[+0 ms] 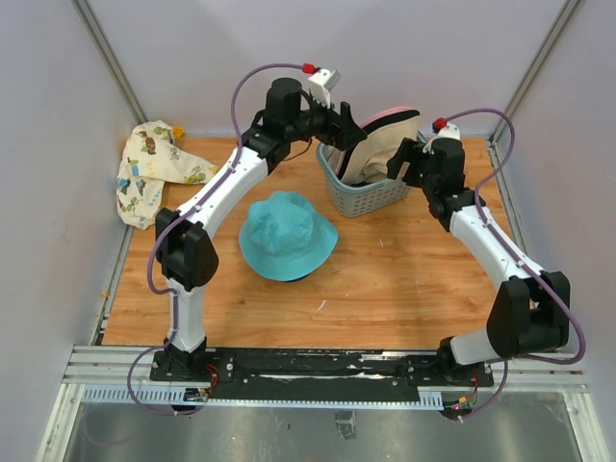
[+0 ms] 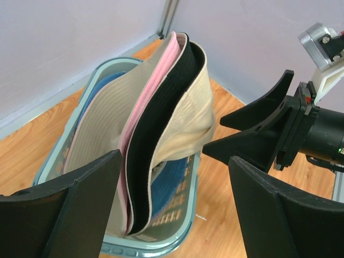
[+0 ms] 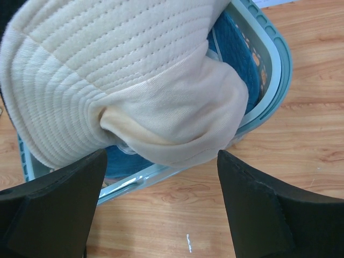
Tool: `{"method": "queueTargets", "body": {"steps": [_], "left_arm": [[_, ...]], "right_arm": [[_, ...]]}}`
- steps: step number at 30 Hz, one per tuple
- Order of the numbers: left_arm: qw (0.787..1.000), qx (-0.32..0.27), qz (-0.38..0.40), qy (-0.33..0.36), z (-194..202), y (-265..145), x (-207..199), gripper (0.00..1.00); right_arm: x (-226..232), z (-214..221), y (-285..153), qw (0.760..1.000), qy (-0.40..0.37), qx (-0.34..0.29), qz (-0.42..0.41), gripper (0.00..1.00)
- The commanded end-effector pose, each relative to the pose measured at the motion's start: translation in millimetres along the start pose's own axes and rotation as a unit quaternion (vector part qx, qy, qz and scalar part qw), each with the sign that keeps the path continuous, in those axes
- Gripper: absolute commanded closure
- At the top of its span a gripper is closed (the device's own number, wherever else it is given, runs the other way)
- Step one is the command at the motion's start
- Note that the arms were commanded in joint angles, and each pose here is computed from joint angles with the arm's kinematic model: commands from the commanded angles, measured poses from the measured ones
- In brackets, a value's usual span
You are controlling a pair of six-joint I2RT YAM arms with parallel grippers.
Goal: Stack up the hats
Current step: Pick up the hat from the bin.
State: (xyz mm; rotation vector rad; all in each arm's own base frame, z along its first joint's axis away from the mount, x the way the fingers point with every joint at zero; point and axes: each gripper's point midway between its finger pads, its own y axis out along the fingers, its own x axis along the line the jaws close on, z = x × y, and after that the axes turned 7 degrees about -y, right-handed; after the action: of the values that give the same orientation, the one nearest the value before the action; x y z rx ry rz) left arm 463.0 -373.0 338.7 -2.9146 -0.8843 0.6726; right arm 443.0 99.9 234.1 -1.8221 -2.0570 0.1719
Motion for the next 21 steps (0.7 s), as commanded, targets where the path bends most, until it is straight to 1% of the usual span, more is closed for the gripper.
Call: {"method": "queueTargets", "body": {"steps": [1,7,13,15,17,21], "left_arm": [[1.000,-0.002,0.004,0.008,-3,11,7,0.15],[1.000,0.000,-0.005,0.005,3,24,19,0.15],[1.000,0.000,-0.013,0.002,7,36,29,0.15],[1.000,0.000,-0.015,0.002,9,39,32,0.15],[1.000,0.001,-0.018,0.000,12,42,36,0.15],[1.000,0.002,-0.021,-0.002,17,46,41,0.15]], "right_arm": [[-1,-18,7,1.000,0.003,-0.020,-0.007,0.16],[-6,-15,18,1.000,0.005,-0.013,-0.009,0.18],[-10,-13,25,1.000,0.010,-0.010,-0.013,0.28],[-10,-13,27,1.000,0.009,-0.009,-0.014,0.33],[-10,-12,28,1.000,0.007,-0.007,-0.017,0.40],[-9,-13,28,1.000,0.003,-0.009,-0.020,0.59]]}}
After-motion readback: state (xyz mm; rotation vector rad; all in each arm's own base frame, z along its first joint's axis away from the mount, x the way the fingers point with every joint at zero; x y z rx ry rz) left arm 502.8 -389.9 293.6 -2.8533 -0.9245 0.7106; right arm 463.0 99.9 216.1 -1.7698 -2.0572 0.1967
